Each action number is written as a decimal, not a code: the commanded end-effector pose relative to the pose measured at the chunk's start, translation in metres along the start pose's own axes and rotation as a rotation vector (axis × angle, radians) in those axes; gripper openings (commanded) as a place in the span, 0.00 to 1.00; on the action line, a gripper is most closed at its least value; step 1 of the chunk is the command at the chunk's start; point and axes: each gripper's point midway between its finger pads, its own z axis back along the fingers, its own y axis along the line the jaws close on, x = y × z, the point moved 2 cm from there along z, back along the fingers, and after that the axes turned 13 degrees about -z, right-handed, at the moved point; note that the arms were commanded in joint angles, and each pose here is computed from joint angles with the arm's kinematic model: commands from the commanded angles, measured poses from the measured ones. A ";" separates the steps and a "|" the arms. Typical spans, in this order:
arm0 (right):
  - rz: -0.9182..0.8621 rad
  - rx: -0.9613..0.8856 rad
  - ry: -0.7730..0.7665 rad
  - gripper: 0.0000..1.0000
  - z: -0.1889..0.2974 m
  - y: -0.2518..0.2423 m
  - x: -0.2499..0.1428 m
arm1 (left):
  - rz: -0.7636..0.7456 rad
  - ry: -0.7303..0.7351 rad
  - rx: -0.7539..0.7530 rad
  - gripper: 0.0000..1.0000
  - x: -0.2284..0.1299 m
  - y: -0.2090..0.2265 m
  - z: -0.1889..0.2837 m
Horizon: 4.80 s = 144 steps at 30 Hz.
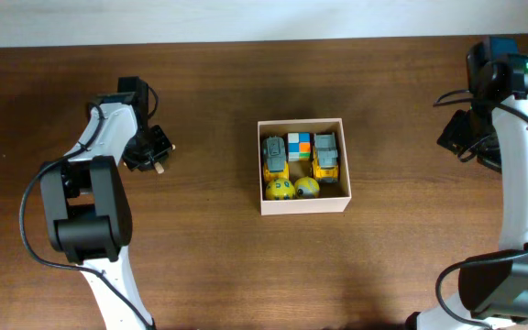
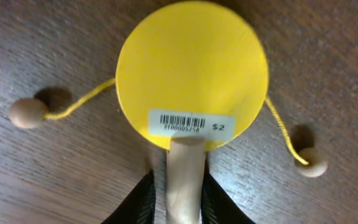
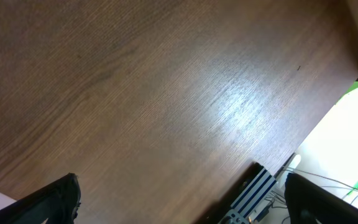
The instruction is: Pack container
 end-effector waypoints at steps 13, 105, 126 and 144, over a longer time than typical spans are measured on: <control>-0.016 0.000 -0.007 0.99 0.001 -0.002 0.002 | -0.013 0.077 0.003 0.19 -0.019 0.003 -0.003; -0.016 0.000 -0.007 0.99 0.001 -0.002 0.002 | -1.158 -0.090 0.010 0.41 -0.066 -0.169 0.074; -0.016 0.000 -0.007 0.99 0.001 -0.002 0.002 | -1.496 -0.089 0.022 0.50 -0.059 -0.174 0.054; -0.016 0.000 -0.007 0.99 0.001 -0.002 0.002 | -1.634 -0.023 -0.043 0.51 -0.076 -0.169 0.032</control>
